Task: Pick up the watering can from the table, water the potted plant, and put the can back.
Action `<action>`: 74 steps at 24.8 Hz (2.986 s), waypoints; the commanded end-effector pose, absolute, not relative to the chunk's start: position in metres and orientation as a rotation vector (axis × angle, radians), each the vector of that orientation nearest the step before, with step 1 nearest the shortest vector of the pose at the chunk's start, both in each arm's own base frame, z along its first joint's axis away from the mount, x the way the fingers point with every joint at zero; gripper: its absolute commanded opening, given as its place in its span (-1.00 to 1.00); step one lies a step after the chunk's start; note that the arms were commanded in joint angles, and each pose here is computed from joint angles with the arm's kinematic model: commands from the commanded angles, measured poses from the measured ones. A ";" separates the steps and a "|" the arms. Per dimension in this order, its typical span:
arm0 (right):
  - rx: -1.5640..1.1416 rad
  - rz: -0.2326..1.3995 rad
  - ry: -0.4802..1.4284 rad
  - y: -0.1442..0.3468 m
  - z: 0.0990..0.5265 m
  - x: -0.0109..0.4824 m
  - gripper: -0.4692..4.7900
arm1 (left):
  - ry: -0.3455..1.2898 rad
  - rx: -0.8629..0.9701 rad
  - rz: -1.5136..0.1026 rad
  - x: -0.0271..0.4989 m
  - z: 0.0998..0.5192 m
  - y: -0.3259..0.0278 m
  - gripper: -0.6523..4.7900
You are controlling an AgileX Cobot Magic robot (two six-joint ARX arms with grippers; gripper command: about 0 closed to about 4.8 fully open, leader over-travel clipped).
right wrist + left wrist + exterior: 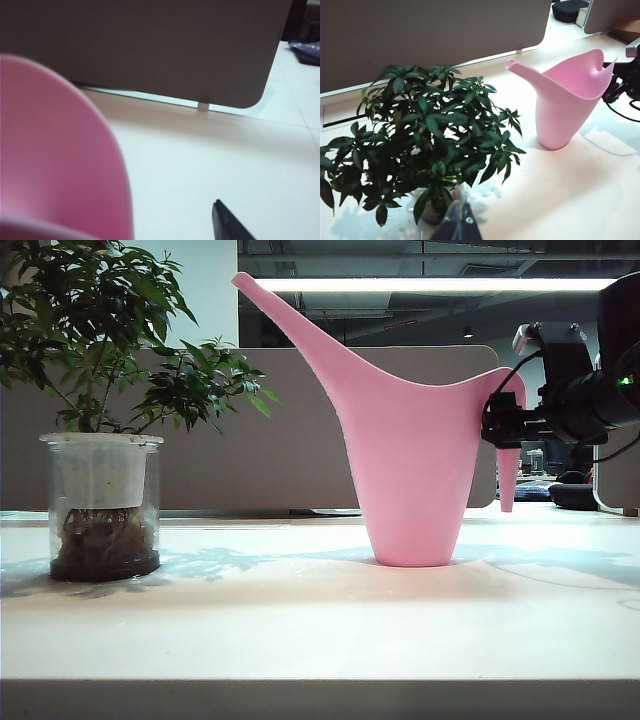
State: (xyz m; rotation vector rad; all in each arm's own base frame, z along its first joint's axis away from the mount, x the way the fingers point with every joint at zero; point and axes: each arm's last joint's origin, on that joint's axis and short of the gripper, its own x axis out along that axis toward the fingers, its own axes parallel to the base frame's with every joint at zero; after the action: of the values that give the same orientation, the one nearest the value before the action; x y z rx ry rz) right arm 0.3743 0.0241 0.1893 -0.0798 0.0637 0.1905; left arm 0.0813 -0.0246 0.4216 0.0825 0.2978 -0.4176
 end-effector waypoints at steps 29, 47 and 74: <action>-0.210 0.185 -0.270 0.033 0.292 0.365 -0.28 | 0.290 0.085 -0.421 0.081 0.422 -0.024 -0.78; -0.614 0.118 -0.369 0.098 0.363 0.371 -0.28 | 0.351 0.081 -0.425 0.079 0.417 -0.024 -0.78; -0.882 0.065 -0.506 0.135 0.373 0.356 -0.28 | 0.346 0.077 -0.428 0.077 0.417 -0.024 -0.78</action>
State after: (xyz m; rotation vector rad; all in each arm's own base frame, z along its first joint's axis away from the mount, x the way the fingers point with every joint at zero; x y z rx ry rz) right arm 0.3613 0.1372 0.3575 -0.9005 -0.4142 0.1248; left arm 0.0782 -0.0240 0.4156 0.0811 0.3633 -0.4246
